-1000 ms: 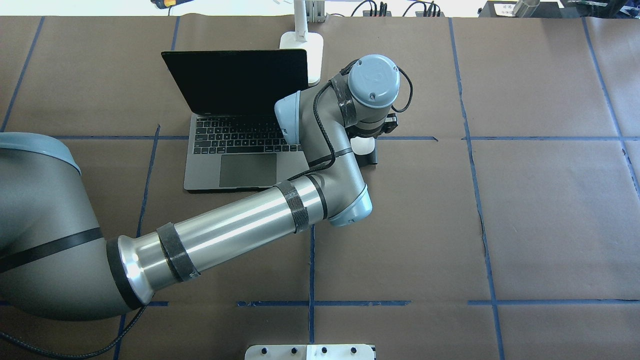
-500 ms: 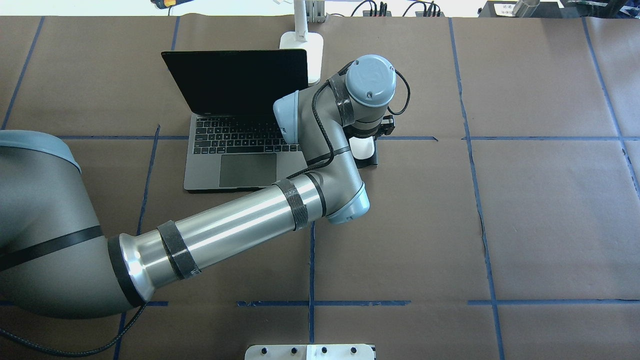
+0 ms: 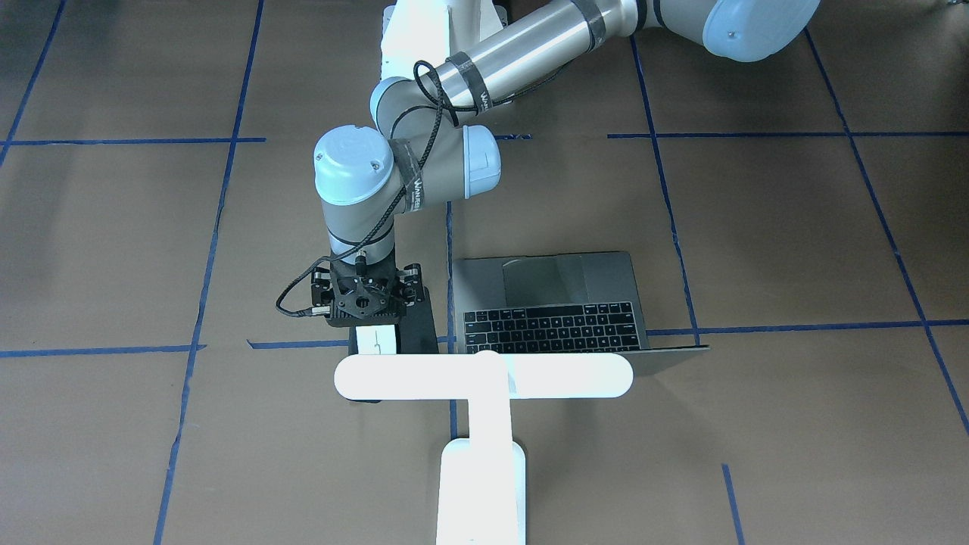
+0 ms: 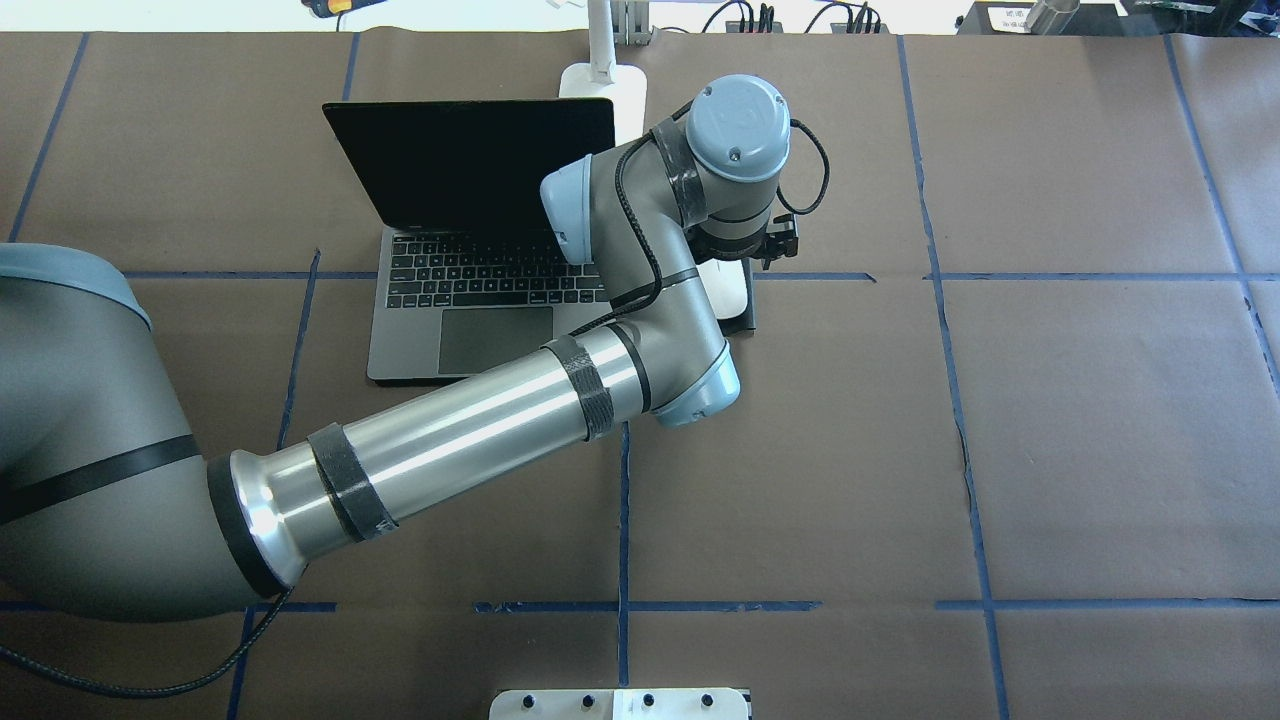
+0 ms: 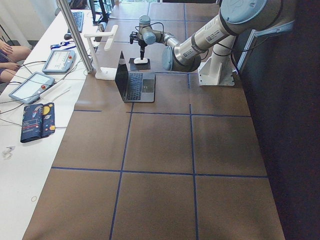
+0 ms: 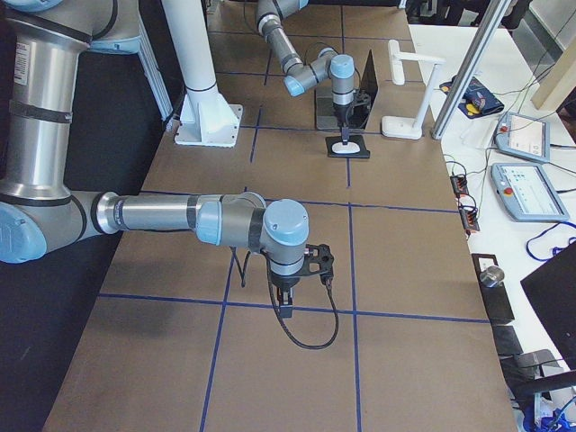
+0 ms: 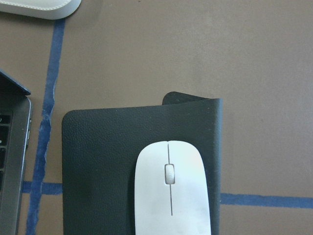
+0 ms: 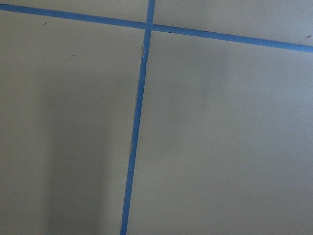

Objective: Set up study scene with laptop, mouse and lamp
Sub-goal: 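Lower the mouse onto the pad and open the left gripper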

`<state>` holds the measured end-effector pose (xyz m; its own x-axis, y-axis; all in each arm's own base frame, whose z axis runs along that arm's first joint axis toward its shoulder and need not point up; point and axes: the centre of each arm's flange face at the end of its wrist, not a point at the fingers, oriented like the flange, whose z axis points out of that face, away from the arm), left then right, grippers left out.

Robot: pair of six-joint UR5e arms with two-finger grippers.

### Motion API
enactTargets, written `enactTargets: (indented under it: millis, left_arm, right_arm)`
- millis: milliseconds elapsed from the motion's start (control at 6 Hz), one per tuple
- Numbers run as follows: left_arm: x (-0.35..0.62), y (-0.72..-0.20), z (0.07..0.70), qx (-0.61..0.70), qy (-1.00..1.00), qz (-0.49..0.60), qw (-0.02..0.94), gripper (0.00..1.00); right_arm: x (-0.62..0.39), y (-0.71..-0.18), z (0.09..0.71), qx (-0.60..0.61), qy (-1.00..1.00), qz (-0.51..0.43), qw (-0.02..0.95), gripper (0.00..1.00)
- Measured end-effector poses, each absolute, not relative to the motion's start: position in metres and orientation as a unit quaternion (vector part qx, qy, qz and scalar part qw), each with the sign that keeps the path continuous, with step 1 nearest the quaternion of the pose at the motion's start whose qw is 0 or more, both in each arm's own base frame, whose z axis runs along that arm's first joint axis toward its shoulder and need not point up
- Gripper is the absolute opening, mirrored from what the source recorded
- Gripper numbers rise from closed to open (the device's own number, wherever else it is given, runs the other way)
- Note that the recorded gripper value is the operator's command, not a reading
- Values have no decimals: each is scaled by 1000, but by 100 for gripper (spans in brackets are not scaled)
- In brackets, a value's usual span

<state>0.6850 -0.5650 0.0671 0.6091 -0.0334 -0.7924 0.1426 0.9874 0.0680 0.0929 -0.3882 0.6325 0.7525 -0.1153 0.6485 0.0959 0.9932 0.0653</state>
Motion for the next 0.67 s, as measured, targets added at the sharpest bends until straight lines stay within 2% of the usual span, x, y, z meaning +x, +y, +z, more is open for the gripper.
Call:
enactTargets:
  millis: [333, 667]
  left_arm:
    - [650, -541, 79, 50, 456, -17, 888, 100]
    - [561, -493, 117, 67, 442, 38, 894, 100]
  right_arm:
    - [93, -388, 633, 14, -347, -57, 936, 100]
    - [94, -388, 634, 13, -346, -56, 936, 100]
